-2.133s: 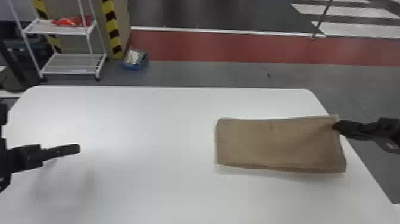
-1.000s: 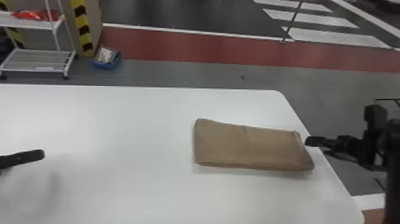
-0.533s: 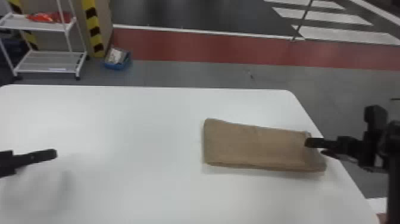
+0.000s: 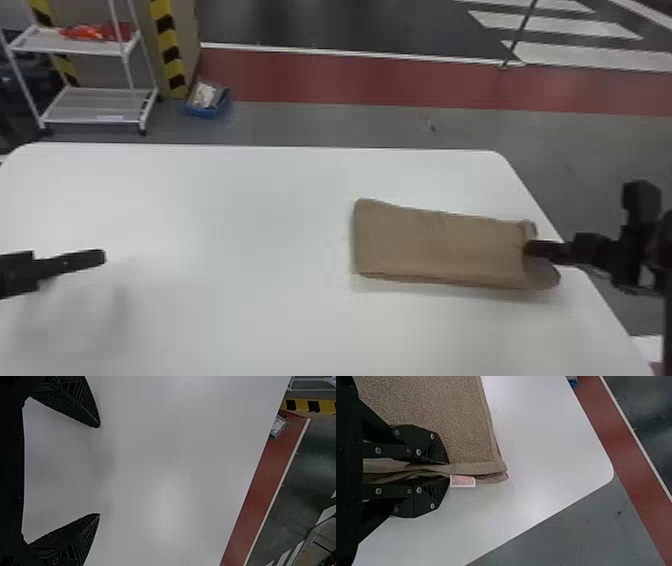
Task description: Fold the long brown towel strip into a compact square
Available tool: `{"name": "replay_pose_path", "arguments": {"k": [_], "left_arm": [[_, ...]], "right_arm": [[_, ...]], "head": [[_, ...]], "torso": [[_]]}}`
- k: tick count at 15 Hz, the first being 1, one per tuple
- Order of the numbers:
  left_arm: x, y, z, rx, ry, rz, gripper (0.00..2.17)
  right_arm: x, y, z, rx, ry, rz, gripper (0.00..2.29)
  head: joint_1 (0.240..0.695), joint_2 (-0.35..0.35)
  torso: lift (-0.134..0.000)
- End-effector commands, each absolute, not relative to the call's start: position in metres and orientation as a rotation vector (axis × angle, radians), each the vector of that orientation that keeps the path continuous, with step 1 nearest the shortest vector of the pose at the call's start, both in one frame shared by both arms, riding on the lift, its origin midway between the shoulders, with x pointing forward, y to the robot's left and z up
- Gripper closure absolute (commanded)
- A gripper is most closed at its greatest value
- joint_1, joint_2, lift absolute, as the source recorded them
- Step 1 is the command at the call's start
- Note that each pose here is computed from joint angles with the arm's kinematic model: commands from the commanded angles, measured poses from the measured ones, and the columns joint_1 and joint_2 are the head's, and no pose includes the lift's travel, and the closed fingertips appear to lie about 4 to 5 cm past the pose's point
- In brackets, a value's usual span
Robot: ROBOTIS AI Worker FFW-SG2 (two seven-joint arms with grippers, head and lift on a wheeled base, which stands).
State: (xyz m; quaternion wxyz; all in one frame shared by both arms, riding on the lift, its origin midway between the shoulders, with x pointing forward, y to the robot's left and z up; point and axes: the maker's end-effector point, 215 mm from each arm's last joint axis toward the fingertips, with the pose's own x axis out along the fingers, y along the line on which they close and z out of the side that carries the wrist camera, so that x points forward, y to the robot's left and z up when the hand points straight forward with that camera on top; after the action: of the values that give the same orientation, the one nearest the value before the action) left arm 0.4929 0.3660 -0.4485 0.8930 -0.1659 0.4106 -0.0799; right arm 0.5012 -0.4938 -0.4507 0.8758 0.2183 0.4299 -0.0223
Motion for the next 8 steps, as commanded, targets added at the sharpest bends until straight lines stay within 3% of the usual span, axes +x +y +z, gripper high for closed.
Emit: {"name": "replay_pose_path", "arguments": {"k": [1,5,8], "left_arm": [[0.493,0.364,-0.449,-0.344,0.853,-0.17,0.08],[0.493,0.368,-0.447,-0.334,0.853,-0.166,0.08],[0.492,0.367,-0.446,-0.332,0.858,-0.165,0.08]], "right_arm": [[0.5,-0.49,-0.445,0.515,0.87,-0.026,1.13],[0.505,-0.468,-0.382,0.728,0.735,0.089,1.13],[0.518,-0.447,-0.323,0.768,0.653,0.174,1.13]], "head": [[0.695,-0.142],[0.695,-0.13],[0.695,-0.113]], "torso": [[-0.125],[-0.125],[-0.125]]}}
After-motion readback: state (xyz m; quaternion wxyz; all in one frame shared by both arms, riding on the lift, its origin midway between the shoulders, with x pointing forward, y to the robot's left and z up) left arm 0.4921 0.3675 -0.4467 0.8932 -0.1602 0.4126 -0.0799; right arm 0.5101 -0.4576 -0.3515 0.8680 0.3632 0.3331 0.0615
